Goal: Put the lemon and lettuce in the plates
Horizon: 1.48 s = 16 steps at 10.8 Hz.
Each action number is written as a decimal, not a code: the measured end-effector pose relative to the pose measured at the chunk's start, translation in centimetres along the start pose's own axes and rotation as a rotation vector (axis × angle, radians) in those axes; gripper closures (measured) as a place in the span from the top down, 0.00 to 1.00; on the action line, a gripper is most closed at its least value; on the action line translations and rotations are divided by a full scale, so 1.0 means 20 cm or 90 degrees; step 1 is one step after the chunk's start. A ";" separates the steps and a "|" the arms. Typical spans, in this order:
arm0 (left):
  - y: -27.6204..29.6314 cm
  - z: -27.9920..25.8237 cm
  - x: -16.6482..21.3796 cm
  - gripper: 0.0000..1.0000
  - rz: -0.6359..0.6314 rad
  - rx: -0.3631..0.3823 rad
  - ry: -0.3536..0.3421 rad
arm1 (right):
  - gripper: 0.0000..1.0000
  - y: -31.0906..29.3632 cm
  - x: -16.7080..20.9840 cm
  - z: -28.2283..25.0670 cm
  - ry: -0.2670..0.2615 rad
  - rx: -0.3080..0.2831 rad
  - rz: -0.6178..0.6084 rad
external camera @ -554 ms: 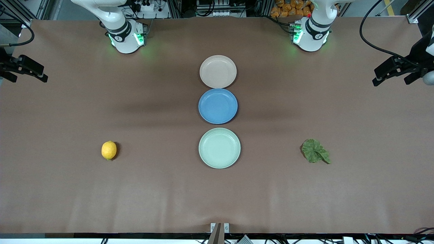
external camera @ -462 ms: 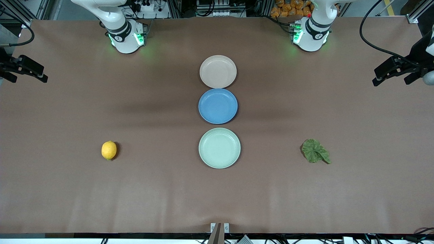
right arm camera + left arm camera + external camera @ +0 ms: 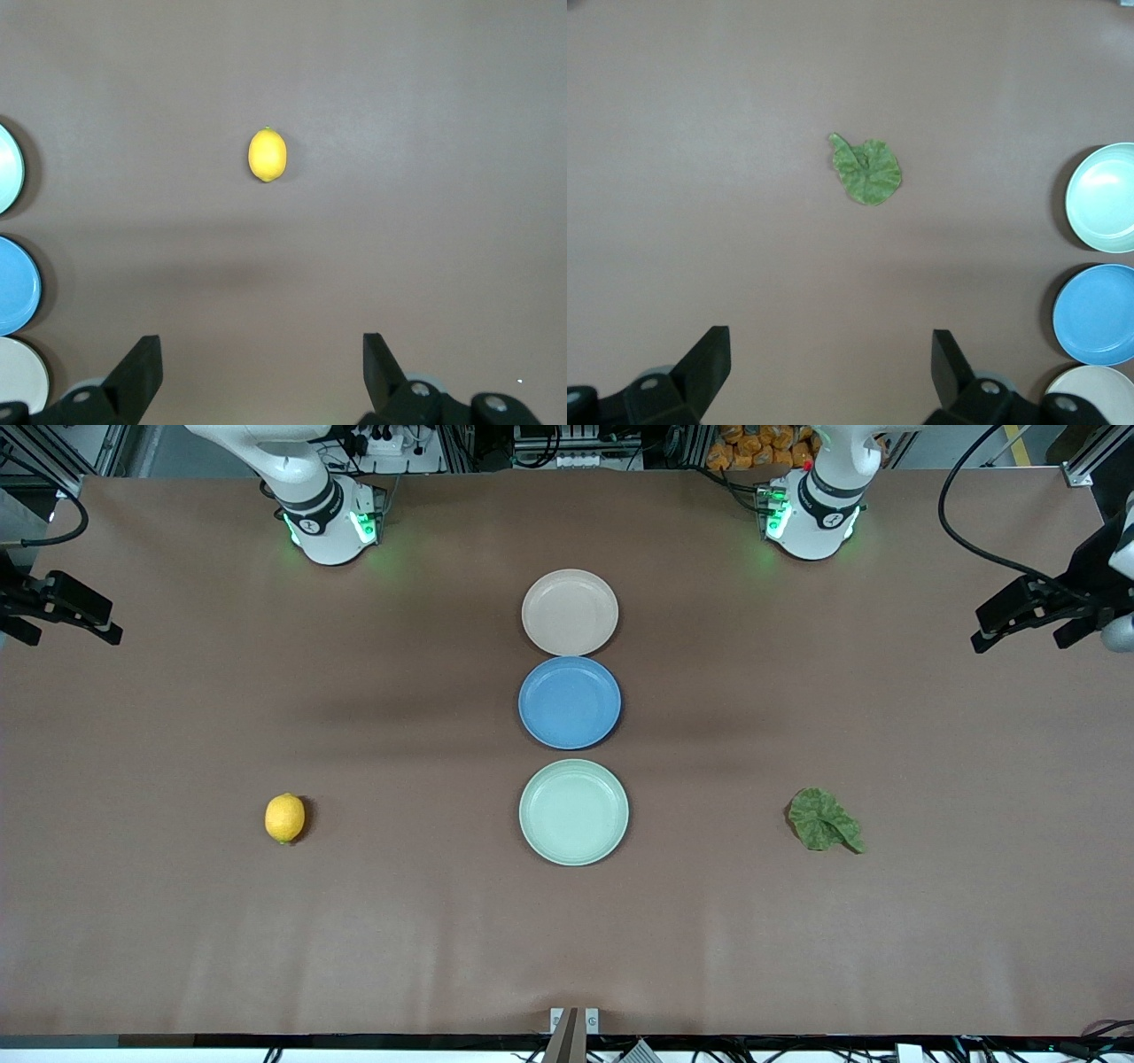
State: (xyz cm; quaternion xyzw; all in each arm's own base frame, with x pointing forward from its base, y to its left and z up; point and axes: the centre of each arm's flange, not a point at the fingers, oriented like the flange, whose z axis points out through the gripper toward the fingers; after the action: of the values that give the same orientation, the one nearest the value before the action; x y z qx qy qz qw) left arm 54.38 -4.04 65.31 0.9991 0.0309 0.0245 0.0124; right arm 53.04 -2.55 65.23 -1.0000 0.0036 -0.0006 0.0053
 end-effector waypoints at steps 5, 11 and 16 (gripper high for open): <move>0.00 0.37 0.22 1.00 -0.003 -0.003 -0.032 | 1.00 0.00 0.03 0.17 -0.016 0.001 -0.001; 0.05 1.07 0.49 1.00 0.002 -0.015 -0.060 | 1.00 -0.02 0.16 0.77 -0.002 0.000 -0.008; 0.07 1.55 0.60 1.00 0.005 -0.018 -0.038 | 1.00 -0.04 0.38 1.33 0.003 -0.003 -0.012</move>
State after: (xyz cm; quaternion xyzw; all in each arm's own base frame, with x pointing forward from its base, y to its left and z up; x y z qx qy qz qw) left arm 68.00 -5.44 34.89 0.9993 0.0261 -0.0044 0.0272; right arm 60.63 -1.59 38.71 -1.0000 -0.0058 -0.0031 0.0032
